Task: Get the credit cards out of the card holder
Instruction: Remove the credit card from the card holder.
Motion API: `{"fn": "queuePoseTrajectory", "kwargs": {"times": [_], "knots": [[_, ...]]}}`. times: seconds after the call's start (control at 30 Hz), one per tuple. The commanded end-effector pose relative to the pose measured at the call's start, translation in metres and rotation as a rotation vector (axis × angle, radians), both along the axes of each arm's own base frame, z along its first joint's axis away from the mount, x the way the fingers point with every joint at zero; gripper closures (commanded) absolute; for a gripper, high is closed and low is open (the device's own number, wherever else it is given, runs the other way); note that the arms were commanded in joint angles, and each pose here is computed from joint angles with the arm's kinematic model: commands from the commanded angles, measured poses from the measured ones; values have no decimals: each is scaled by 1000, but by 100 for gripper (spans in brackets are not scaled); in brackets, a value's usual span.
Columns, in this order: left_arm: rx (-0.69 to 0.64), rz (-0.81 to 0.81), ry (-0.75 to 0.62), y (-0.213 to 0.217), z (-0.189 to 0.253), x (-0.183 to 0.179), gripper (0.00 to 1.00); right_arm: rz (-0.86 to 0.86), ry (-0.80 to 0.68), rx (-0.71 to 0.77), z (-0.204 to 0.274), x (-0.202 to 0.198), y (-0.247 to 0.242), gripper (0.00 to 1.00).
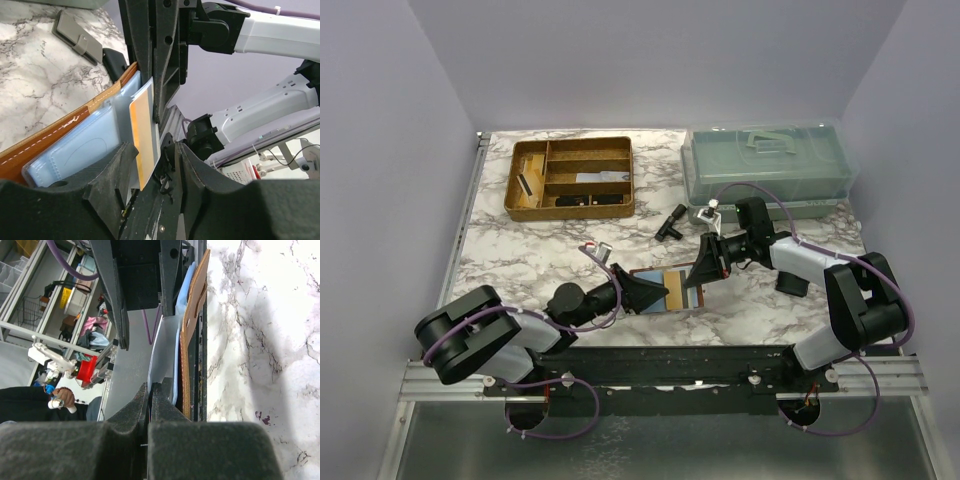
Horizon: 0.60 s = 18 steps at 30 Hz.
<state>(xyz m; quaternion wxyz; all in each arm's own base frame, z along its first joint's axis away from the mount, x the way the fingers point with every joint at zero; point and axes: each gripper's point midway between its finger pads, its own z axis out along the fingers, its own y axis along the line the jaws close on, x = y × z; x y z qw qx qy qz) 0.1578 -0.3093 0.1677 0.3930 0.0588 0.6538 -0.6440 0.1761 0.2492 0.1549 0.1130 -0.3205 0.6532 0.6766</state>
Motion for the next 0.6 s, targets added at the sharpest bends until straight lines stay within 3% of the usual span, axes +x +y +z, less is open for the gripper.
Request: {"fn": "queuePoseTrajectory", "kwargs": {"times": [0.0, 0.27, 0.43, 0.57], "knots": [[62, 14, 15, 1, -13, 3, 53, 42, -35, 59, 11, -6, -2, 100], [101, -12, 7, -1, -9, -1, 47, 46, -22, 59, 9, -7, -2, 100], [96, -129, -2, -21, -2, -9, 46, 50, -19, 63, 10, -7, -2, 100], [88, -120, -3, -24, -1, -4, 49, 52, -21, 65, 11, -8, -2, 100]]}}
